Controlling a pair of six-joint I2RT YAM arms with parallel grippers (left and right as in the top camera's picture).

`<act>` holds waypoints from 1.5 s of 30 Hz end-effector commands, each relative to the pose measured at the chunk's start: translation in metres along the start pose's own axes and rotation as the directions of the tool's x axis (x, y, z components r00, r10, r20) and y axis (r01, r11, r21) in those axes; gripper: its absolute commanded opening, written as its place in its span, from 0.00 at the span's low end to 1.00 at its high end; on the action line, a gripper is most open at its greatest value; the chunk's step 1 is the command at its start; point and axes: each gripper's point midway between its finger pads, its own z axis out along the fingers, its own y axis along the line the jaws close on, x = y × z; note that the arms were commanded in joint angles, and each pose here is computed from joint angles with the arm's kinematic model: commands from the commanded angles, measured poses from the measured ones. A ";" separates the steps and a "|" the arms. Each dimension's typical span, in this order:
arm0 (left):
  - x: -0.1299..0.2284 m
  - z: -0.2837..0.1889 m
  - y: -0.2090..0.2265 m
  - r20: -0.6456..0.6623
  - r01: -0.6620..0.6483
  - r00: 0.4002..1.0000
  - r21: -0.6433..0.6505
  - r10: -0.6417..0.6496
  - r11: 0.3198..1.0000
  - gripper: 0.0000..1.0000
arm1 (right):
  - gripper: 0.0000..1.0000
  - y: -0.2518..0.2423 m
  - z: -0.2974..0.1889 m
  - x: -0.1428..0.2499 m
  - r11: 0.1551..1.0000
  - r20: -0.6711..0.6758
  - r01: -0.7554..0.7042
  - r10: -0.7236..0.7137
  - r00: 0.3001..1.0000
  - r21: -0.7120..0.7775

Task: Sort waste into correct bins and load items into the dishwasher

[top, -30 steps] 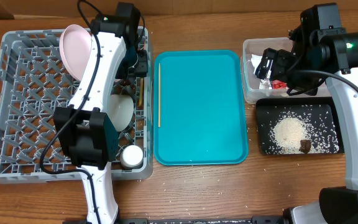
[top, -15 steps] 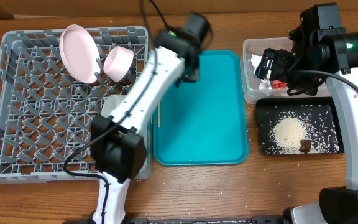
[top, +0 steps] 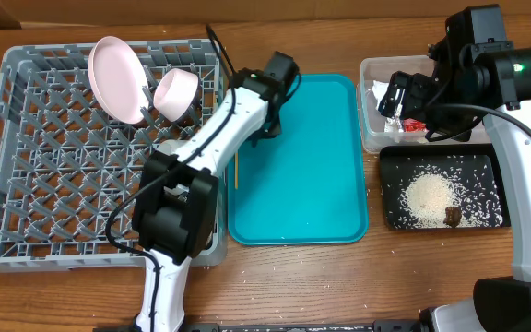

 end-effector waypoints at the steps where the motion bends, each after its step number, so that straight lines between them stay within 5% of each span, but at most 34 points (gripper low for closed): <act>1: 0.003 0.013 0.010 -0.013 -0.082 0.997 -0.033 0.082 0.996 0.48 | 1.00 0.000 -0.001 0.000 1.000 0.006 0.002 -0.002 1.000 0.003; 17: 0.016 0.051 0.017 -0.025 -0.169 0.985 0.008 0.169 0.986 0.48 | 1.00 0.000 -0.001 0.000 1.000 0.006 0.002 -0.002 1.000 0.003; 45: 0.006 0.051 -0.005 0.027 -0.203 0.979 0.103 0.201 0.974 0.47 | 1.00 0.000 -0.001 0.000 1.000 0.006 0.002 -0.002 1.000 0.002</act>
